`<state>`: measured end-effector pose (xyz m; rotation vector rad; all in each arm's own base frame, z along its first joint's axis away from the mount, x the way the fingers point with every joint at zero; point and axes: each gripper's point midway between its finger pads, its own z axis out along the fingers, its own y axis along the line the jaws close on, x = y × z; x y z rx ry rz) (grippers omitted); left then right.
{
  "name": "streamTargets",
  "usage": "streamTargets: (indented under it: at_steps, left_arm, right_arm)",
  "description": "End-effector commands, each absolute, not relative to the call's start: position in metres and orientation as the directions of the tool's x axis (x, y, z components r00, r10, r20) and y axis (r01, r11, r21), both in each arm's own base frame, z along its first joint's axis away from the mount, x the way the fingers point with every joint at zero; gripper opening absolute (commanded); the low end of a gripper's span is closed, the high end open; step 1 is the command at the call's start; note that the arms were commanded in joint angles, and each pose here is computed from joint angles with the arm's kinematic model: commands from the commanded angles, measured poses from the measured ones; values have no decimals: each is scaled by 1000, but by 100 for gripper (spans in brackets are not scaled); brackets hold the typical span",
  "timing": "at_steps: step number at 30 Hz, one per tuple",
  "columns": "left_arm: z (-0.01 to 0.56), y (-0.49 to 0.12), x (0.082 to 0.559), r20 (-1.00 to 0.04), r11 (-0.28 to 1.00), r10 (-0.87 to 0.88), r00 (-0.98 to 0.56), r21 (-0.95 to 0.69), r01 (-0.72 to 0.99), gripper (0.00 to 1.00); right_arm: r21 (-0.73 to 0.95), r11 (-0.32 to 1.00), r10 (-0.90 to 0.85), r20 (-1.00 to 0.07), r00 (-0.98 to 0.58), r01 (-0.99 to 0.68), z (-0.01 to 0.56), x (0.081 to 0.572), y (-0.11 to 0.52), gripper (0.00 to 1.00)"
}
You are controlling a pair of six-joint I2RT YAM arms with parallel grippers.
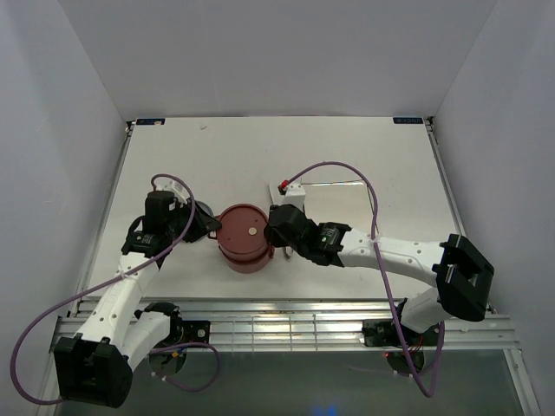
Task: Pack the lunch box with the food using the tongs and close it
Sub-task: Place the packing box into the packing box.
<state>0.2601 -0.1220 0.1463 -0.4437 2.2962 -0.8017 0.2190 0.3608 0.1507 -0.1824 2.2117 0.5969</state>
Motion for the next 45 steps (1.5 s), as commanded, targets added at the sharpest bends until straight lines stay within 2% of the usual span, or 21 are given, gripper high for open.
streamTargets:
  at_steps: [1, 11, 12, 13, 14, 15, 16, 19, 22, 25, 39, 44, 45]
  left_arm:
    - [203, -131, 273, -513, 680, -573, -639, -733, -21, 0]
    - [191, -131, 266, -490, 682, -570, -659, -730, -46, 1]
    - [191, -130, 266, -491, 682, -572, -657, -730, -48, 5]
    - [192, -130, 266, -493, 681, -575, -653, -731, -47, 9]
    - [193, -129, 266, -496, 682, -576, -650, -730, -47, 14]
    - [196, -129, 266, -500, 682, -577, -645, -730, -44, 26]
    - [197, -128, 266, -503, 684, -577, -644, -728, -45, 32]
    - [202, -126, 269, -518, 699, -568, -639, -714, -42, 44]
    - [200, -127, 272, -511, 704, -562, -651, -708, -52, 51]
    - [194, -127, 272, -500, 706, -560, -660, -705, -65, 52]
    - [177, -128, 274, -502, 716, -545, -671, -696, -62, 46]
    - [203, -115, 292, -579, 767, -532, -618, -639, -61, 55]
    - [224, -110, 301, -616, 778, -536, -578, -626, -54, 57]
  right_arm:
    - [465, 757, -15, -691, -723, -460, 155, 167, 394, 8]
    - [458, 771, -15, -682, -731, -443, 150, 167, 385, 8]
    - [458, 771, -17, -680, -733, -442, 149, 167, 385, 10]
    - [459, 770, -20, -678, -735, -443, 148, 166, 385, 19]
    - [458, 769, -21, -678, -735, -445, 149, 166, 385, 24]
    - [456, 770, -24, -679, -734, -447, 149, 166, 385, 28]
    - [452, 773, -25, -680, -733, -445, 148, 166, 384, 34]
    - [433, 783, -28, -693, -720, -447, 153, 169, 380, 39]
    - [410, 792, -35, -709, -705, -451, 160, 172, 375, 43]
    - [384, 803, -52, -716, -696, -456, 163, 177, 371, 47]
    - [283, 847, -110, -735, -669, -450, 161, 196, 360, 49]
    - [274, 825, -127, -763, -634, -495, 179, 199, 359, 52]
    - [278, 817, -126, -769, -627, -505, 184, 199, 359, 54]
